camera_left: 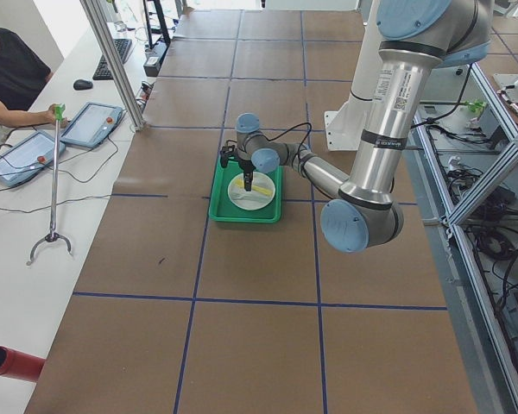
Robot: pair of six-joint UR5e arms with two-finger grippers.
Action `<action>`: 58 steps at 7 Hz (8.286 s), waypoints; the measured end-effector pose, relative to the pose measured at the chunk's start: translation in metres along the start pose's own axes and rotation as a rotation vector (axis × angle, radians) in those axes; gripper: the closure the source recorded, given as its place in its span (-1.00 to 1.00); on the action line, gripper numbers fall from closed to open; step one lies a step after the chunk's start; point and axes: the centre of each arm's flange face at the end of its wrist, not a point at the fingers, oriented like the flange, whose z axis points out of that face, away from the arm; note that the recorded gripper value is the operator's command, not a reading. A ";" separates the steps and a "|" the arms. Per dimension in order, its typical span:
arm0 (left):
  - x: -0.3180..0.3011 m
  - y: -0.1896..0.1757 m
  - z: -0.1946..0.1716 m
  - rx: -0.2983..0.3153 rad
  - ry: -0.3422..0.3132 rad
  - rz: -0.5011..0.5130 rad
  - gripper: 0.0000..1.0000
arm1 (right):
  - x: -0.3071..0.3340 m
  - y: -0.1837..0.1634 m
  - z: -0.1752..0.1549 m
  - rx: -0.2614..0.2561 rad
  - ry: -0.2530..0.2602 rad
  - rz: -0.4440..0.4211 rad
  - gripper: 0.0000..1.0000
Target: Place spoon
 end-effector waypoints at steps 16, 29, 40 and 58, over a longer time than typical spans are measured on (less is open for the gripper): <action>0.005 0.008 -0.043 0.023 0.030 0.070 0.97 | 0.000 0.000 0.000 0.000 0.000 0.000 -1.00; 0.082 -0.011 -0.003 -0.011 0.048 -0.021 0.97 | 0.000 0.000 0.000 0.000 0.000 0.000 -1.00; 0.085 -0.015 -0.055 0.036 0.090 -0.002 -0.99 | 0.000 0.000 0.000 0.000 0.000 0.000 -1.00; -0.505 -0.017 -0.156 -0.019 -0.103 0.273 -1.00 | 0.000 0.000 0.000 0.000 0.000 0.000 -1.00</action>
